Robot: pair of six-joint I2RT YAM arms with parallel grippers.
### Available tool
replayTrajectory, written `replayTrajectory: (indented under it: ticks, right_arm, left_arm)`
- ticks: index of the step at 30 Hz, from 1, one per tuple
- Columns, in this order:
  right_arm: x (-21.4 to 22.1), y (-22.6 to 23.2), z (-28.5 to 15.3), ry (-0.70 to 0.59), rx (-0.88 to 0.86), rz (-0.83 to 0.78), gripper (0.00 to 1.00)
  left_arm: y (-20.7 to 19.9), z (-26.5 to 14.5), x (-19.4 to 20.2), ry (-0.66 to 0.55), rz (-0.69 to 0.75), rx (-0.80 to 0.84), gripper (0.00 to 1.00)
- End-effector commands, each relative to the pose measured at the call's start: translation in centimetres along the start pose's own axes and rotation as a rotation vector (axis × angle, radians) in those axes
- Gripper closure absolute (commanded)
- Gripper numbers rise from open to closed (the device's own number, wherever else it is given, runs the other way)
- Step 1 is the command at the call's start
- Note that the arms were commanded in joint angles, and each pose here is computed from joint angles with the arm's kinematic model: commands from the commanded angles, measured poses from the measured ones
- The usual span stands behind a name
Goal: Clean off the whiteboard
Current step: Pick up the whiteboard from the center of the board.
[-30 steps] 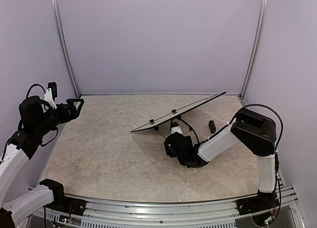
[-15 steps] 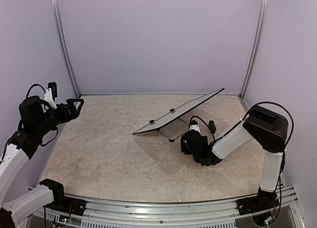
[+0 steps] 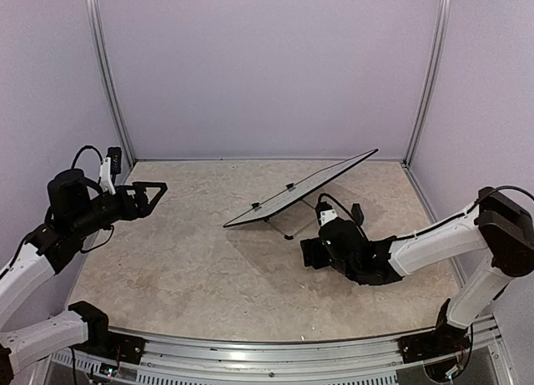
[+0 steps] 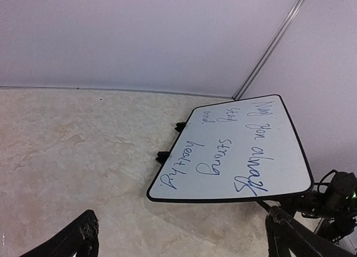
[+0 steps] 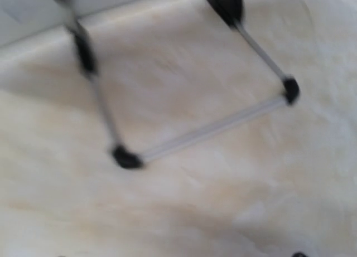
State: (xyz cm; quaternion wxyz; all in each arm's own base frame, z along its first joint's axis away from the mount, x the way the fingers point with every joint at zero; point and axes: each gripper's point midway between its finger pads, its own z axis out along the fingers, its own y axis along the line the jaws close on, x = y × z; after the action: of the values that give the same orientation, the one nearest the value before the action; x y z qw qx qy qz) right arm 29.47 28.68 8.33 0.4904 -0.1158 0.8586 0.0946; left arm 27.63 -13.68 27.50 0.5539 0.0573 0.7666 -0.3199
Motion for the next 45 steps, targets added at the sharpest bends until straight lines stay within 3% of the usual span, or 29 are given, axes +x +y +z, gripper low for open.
replayTrajectory:
  ticks: [1, 8, 13, 18, 22, 25, 27, 39, 45]
  right_arm:
    - [-1.4, 0.2, -3.9, -0.001, -0.062, 0.071, 0.17]
    - [-3.7, -0.1, -8.6, -0.059, -0.124, 0.155, 0.17]
    - [-5.1, -0.5, -10.1, -0.074, -0.135, 0.157, 0.17]
    - [-6.2, -1.1, -11.6, -0.100, -0.148, 0.149, 0.16]
    - [-7.2, -1.5, -13.0, -0.124, -0.176, 0.147, 0.16]
    - [-7.6, -1.6, -13.8, -0.131, -0.194, 0.150, 0.13]
    - [-7.7, -1.5, -14.1, -0.125, -0.207, 0.148, 0.01]
    - [-7.4, -1.8, -14.6, -0.115, -0.214, 0.158, 0.00]
    - [-7.4, -2.3, -14.8, -0.103, -0.194, 0.151, 0.00]
  left_arm:
    - [-3.1, -0.5, -0.5, -0.072, 0.077, 0.068, 0.01]
    - [-6.4, 1.1, 3.0, -0.101, 0.170, 0.109, 0.01]
    - [-8.4, 4.1, 6.5, -0.065, 0.391, 0.134, 0.03]
    - [-6.9, 7.1, 9.9, -0.057, 0.613, 0.105, 0.08]
    - [-5.8, 10.3, 11.7, -0.003, 0.745, 0.112, 0.24]
    - [-5.9, 12.1, 12.9, 0.024, 0.801, 0.153, 0.47]
    - [-5.8, 12.5, 13.0, 0.010, 0.808, 0.192, 0.49]
    - [-5.2, 15.9, 16.5, 0.079, 0.899, 0.320, 0.55]
    - [-5.0, 16.8, 16.5, 0.072, 0.896, 0.298, 0.72]
